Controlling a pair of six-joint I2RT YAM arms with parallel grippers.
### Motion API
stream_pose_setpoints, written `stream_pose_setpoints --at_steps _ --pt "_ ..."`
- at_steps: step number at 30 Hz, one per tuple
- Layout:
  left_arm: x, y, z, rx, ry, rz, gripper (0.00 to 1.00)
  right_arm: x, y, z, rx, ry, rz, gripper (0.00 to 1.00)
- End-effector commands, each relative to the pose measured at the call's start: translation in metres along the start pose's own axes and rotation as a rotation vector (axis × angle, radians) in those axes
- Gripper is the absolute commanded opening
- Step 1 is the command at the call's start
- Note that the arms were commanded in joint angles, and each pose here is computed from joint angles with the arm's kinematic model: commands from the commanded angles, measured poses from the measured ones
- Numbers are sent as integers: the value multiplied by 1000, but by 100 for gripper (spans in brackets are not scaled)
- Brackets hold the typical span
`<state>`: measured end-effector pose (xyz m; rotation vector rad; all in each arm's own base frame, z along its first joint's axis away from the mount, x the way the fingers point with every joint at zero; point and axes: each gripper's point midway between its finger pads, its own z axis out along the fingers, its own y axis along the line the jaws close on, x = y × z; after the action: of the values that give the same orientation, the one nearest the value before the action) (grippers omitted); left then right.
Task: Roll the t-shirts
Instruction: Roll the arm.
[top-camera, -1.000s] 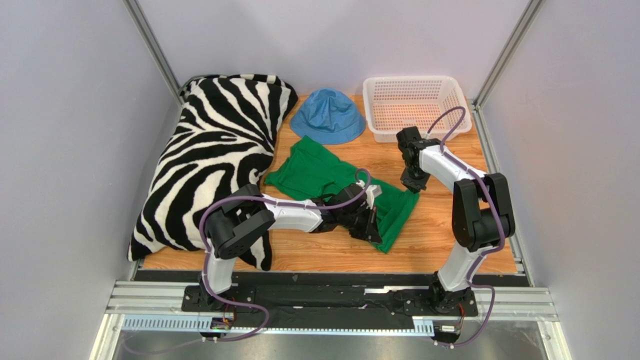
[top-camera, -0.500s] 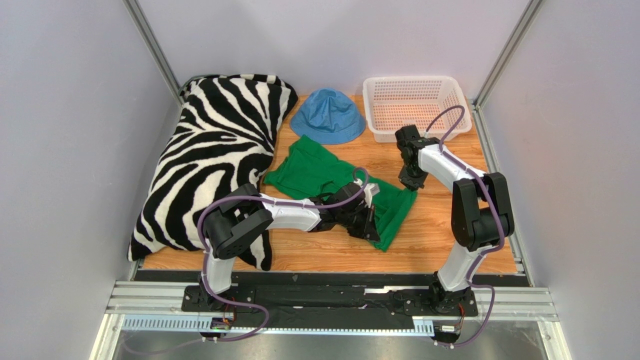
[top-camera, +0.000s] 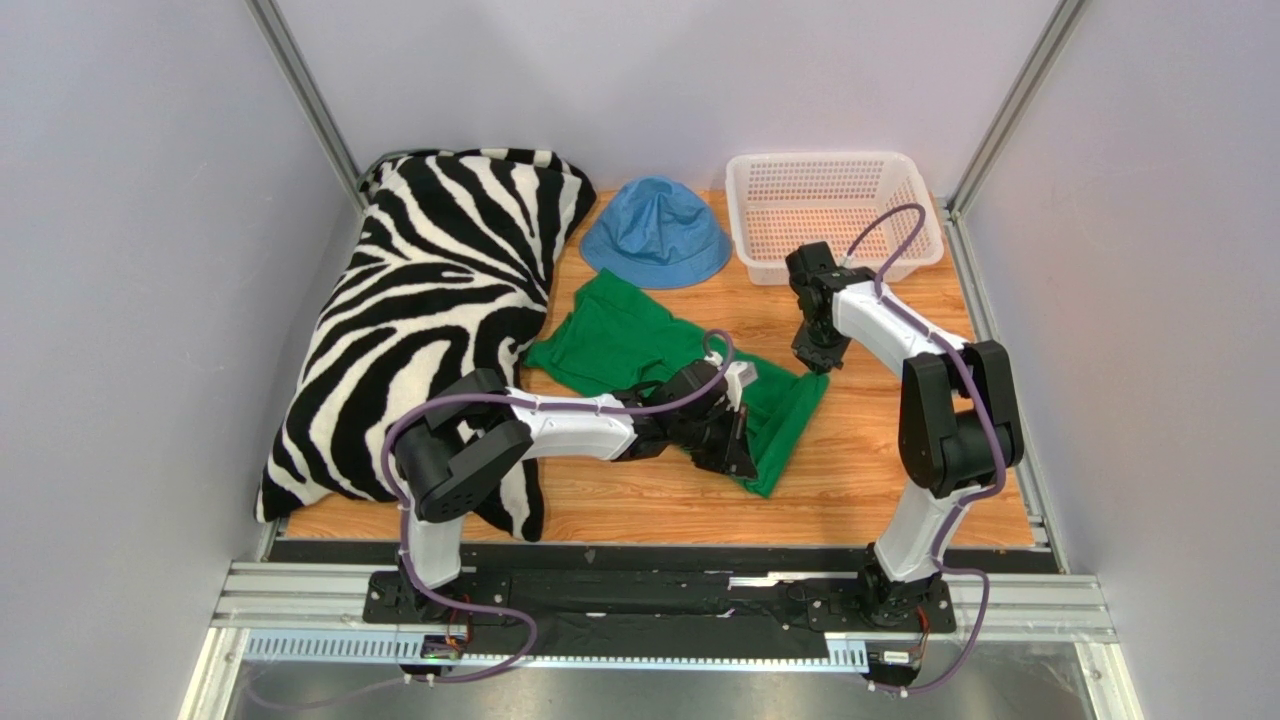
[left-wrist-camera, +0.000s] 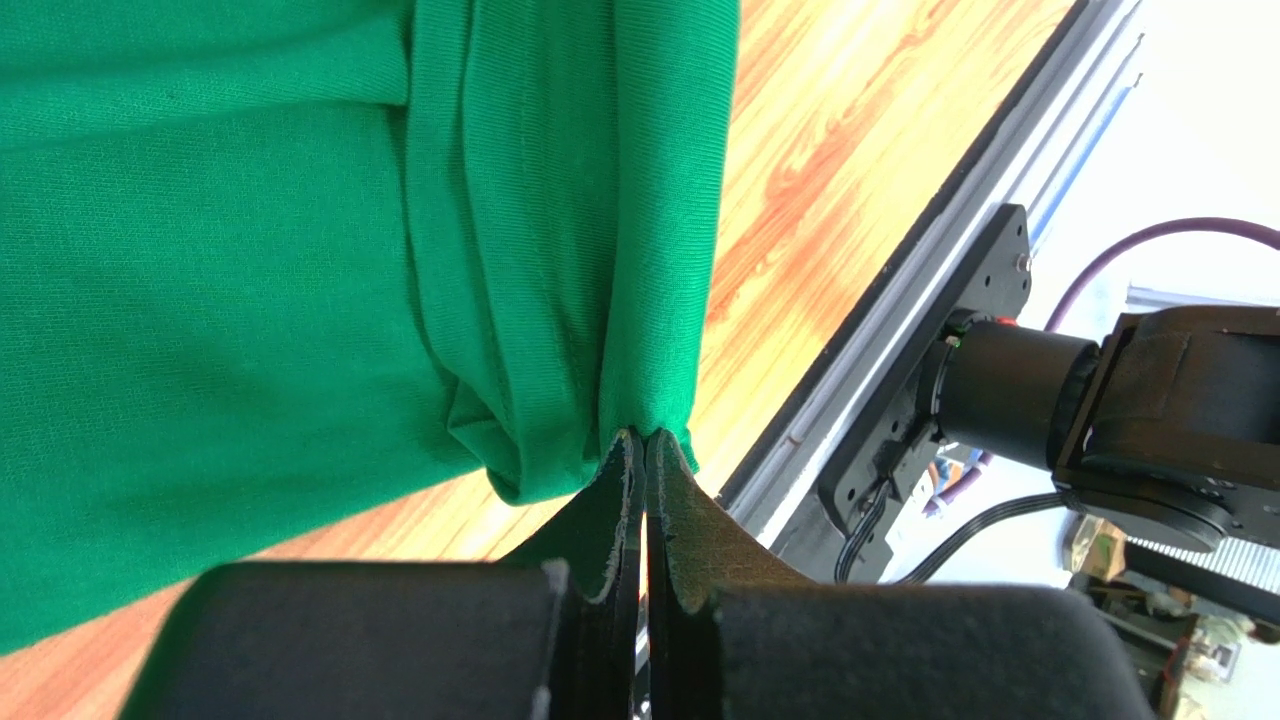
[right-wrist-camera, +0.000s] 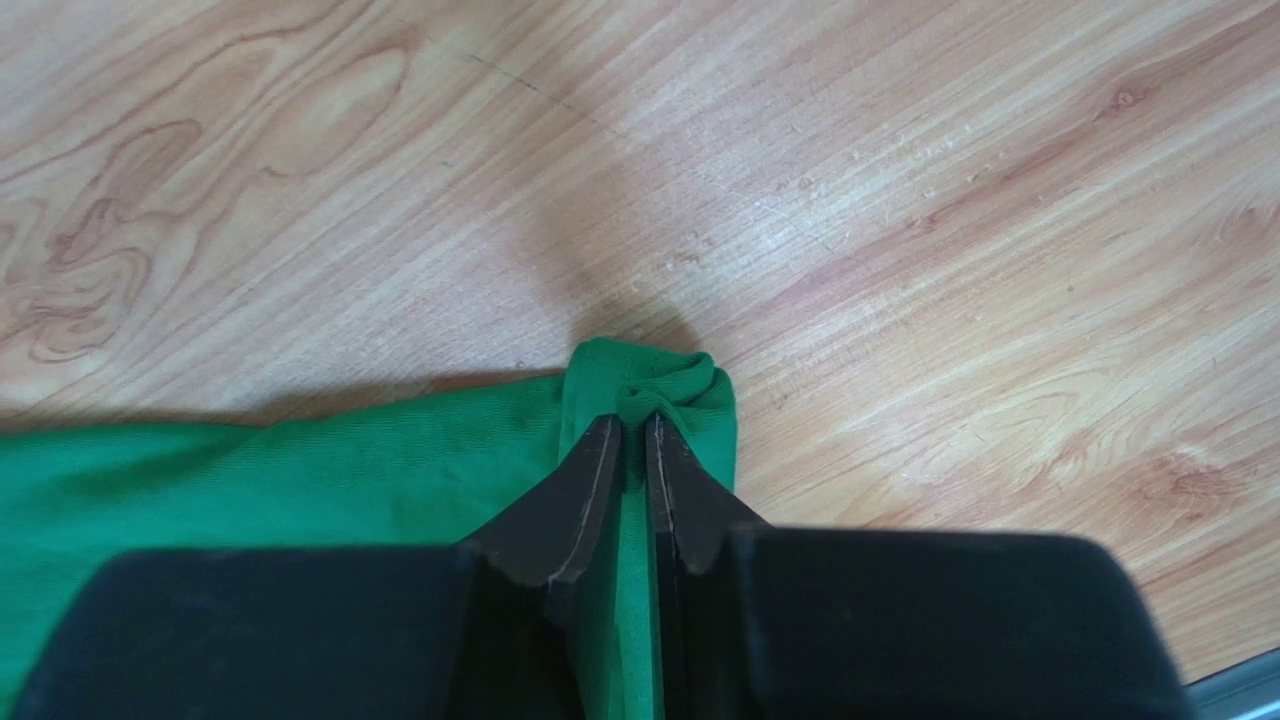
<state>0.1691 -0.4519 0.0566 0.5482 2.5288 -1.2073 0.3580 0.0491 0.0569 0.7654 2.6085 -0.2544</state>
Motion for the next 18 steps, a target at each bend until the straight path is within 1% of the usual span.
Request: stream_pose_setpoints --at_steps 1,3,9,14,18 --pt "-15 -23 -15 49 -27 57 0 -18 12 -11 -34 -54 28 14" --pt "-15 -23 -15 46 -24 62 0 -18 13 -12 -40 -52 28 16" --pt "-15 -15 -15 17 -34 47 0 -15 20 -8 -50 -32 24 17" --pt "-17 4 -14 -26 -37 12 0 -17 22 -7 -61 -43 22 23" --pt "-18 13 -12 -42 -38 -7 0 -18 30 -10 -122 -52 18 28"
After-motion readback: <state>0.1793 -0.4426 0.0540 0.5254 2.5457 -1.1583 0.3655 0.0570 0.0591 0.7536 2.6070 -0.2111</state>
